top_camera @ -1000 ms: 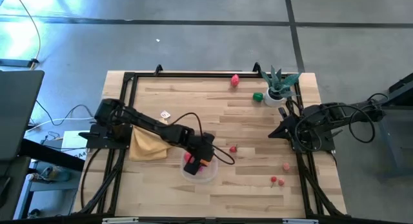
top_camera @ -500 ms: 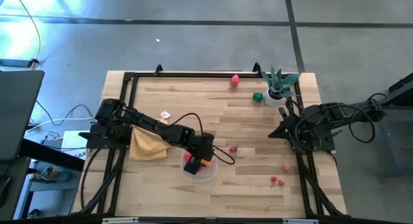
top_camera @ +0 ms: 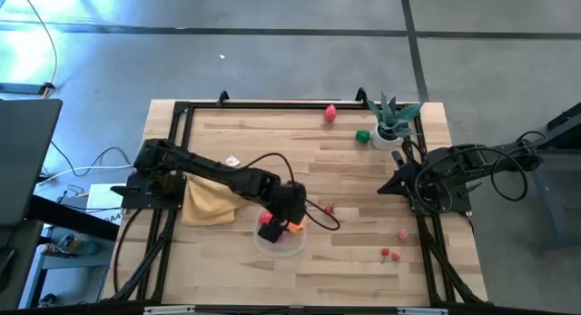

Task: Pick and placing Produce into tupperware
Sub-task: Put the red dragon fruit into the transparent bin

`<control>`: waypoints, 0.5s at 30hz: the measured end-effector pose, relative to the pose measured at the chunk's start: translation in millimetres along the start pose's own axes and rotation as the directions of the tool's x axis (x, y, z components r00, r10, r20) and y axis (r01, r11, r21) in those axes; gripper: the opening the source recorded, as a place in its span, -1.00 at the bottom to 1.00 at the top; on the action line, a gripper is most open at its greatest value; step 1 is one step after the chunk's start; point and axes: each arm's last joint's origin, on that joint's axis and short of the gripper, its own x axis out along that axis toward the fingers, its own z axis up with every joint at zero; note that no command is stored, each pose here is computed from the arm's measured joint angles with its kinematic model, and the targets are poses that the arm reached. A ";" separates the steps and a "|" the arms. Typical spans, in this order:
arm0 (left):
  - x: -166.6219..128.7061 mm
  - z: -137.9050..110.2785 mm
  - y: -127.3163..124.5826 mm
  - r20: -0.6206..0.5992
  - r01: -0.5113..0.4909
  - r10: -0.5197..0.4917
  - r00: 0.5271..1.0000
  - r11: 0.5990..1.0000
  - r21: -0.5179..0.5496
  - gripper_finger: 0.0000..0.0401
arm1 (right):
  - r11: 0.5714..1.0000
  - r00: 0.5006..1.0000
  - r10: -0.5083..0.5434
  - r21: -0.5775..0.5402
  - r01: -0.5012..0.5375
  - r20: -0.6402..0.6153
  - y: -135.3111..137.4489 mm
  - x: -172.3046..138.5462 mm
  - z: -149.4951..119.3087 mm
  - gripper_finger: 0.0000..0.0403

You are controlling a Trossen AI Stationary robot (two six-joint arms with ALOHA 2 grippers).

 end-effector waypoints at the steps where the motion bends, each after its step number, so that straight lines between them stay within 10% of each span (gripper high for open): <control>1: -9.2 3.1 0.9 -0.040 -0.025 0.025 0.999 1.000 0.000 0.45 | 1.000 1.000 0.000 0.000 0.000 0.000 0.0 0.0 0.0 -1.00; 8: -73.2 12.4 8.4 -0.304 -0.352 0.356 0.884 0.933 0.071 0.36 | 1.000 1.000 0.000 0.000 0.000 0.000 0.0 0.0 0.0 -1.00; 15: -113.4 -10.0 15.6 -0.318 -0.472 0.467 0.825 0.879 0.066 0.26 | 1.000 1.000 0.000 0.000 0.000 0.000 0.0 -0.1 0.0 -1.00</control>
